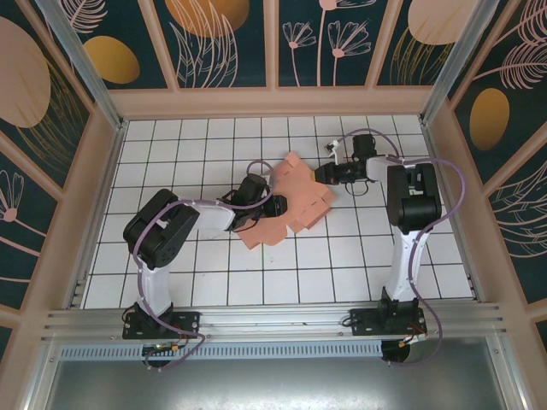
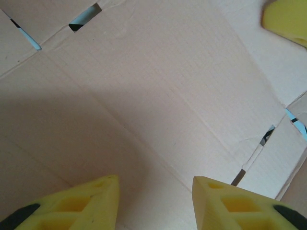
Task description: Fold the paper box
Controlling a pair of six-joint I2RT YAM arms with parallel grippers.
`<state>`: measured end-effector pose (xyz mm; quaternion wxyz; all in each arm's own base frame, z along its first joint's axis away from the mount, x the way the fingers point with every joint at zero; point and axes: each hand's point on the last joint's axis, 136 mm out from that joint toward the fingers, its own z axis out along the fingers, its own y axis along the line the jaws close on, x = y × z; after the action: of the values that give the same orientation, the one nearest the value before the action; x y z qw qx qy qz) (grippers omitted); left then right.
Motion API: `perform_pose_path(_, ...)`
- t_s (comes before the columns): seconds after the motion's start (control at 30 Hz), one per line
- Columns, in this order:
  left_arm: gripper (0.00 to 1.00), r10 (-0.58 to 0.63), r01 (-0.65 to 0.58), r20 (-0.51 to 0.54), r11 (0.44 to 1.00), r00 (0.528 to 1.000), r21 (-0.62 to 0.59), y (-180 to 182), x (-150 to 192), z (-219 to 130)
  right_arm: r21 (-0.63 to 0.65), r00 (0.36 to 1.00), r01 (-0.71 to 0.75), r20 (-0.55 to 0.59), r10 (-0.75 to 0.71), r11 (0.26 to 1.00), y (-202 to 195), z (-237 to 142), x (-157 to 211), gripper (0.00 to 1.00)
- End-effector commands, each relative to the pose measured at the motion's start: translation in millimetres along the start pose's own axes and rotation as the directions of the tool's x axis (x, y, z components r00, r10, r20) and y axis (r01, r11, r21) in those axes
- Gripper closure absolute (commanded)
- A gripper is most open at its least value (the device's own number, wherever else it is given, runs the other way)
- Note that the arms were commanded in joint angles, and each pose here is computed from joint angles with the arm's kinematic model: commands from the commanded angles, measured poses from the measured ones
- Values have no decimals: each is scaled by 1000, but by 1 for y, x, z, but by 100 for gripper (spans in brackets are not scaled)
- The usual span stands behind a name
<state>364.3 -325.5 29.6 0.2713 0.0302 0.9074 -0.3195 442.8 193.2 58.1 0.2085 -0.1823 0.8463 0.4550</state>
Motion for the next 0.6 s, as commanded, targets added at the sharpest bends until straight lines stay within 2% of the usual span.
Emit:
perform_pose_path(0.0,56,-11,6,-76,998,997,-58,20,23,-1,-6,998,55,-7,-55,998,11,-4,-3,82)
perform_pose_path(0.13,56,-11,6,-77,998,997,-55,20,23,-1,-15,998,54,-18,-54,998,11,-1,1,83)
perform_pose_path(0.27,52,-8,5,-64,998,998,-56,18,20,-4,-14,998,56,-29,-56,998,11,0,3,100)
perform_pose_path(0.33,49,-7,4,-56,998,998,-59,18,18,-5,5,997,64,-36,-64,998,10,-1,3,100)
perform_pose_path(0.47,32,-14,14,-5,999,1000,-48,8,1,-13,67,993,119,-5,-119,991,16,-9,-4,100)
perform_pose_path(0.53,34,-20,21,15,998,1000,-53,7,-6,-13,81,990,141,16,-143,987,23,-14,-6,100)
perform_pose_path(0.57,36,-24,25,46,999,999,-34,-2,-24,-12,85,988,147,29,-150,985,27,-17,-7,100)
